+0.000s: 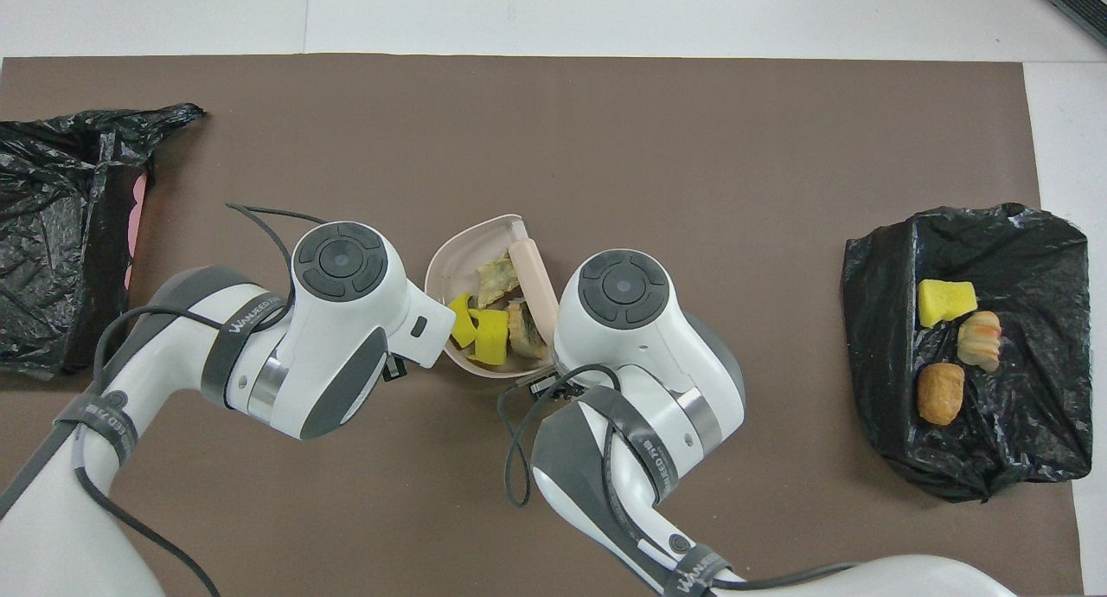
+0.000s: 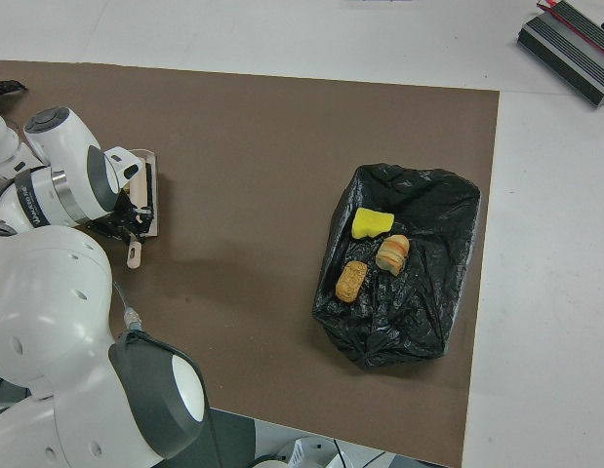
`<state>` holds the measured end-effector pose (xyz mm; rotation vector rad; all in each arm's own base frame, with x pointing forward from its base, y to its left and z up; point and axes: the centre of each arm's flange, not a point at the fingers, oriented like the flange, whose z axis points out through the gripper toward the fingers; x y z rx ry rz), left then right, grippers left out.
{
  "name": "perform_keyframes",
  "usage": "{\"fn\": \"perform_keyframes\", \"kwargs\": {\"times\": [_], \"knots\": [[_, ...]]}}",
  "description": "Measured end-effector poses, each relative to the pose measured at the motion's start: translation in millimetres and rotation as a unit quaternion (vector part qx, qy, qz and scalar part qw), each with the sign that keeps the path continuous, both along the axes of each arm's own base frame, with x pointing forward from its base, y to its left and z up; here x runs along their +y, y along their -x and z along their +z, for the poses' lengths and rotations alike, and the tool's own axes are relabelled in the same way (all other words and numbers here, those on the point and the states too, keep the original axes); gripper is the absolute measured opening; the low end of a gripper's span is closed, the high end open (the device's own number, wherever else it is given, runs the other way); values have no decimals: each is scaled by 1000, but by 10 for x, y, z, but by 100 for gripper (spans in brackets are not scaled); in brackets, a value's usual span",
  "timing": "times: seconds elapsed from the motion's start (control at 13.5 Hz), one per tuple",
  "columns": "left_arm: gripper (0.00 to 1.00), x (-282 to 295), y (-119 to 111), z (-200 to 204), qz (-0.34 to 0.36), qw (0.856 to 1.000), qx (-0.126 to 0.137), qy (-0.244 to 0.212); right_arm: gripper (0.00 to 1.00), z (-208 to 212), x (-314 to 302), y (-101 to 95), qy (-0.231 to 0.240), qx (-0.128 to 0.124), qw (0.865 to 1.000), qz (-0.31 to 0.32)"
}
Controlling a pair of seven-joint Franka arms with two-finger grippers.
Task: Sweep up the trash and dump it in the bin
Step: 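Sweep the tan pieces into the dustpan with the right gripper's brush, then carry the loaded dustpan to the black bag with the left gripper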
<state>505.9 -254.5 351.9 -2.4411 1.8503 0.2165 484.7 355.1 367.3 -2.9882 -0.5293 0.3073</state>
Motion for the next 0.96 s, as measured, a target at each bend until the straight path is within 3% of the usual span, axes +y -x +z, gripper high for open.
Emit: {"fn": "perform_keyframes", "kwargs": {"times": [0.3,0.44,0.67,0.96], "knots": [[31,65,2,-73,-30,999,-20,17,27,448,-161,-46,-3,-27,999,-17],[31,104,-25,-76,-37,999,-23,21,27,679,-221,22,9,-31,999,-42],[31,293,-162,-34,-39,998,-22,34,27,790,-78,256,32,-27,995,-89],[31,811,-650,283,-60,998,6,32,27,733,205,729,32,1,990,-136]]}}
